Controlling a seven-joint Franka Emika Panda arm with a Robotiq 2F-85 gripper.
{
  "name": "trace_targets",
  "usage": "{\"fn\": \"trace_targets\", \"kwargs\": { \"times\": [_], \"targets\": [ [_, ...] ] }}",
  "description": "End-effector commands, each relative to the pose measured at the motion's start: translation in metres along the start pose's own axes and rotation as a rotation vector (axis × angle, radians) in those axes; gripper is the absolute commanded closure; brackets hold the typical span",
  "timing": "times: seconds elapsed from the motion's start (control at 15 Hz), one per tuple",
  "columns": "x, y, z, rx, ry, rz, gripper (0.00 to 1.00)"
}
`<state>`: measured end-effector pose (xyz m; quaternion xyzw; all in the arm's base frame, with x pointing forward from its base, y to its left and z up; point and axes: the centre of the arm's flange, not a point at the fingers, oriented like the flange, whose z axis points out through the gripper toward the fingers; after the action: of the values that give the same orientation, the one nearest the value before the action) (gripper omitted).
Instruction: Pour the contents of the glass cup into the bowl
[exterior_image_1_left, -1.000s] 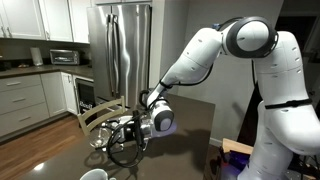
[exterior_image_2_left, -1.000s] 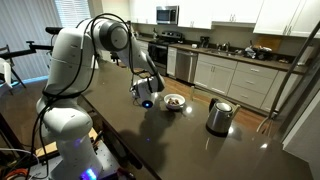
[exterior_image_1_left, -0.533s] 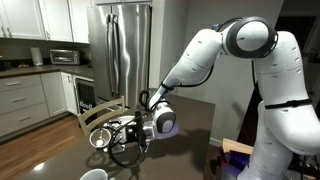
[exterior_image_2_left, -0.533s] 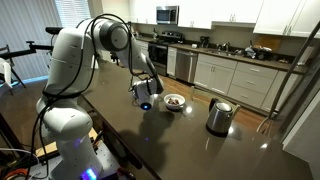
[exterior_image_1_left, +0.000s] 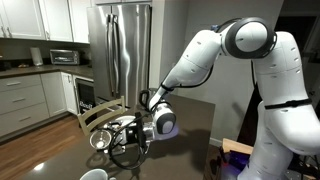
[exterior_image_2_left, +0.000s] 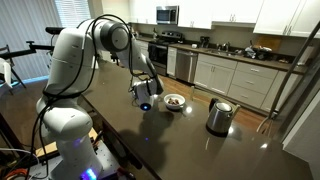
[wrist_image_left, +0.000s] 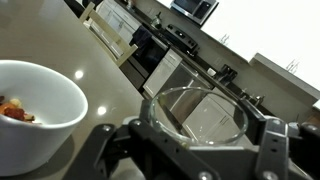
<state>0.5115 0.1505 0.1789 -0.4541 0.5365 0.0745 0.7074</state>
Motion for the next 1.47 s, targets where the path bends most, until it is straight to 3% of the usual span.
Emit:
{"fn": "trace_targets", "kwargs": {
  "times": [0.0, 0.6, 1.4],
  "targets": [
    [0.006, 0.002, 0.000, 0.030, -0.003, 0.044, 0.41],
    [0.018, -0.002, -0.004, 0.067, -0.035, 0.214, 0.41],
    [0.022, -0.002, -0.003, 0.032, 0.075, 0.307, 0.41]
  ]
}}
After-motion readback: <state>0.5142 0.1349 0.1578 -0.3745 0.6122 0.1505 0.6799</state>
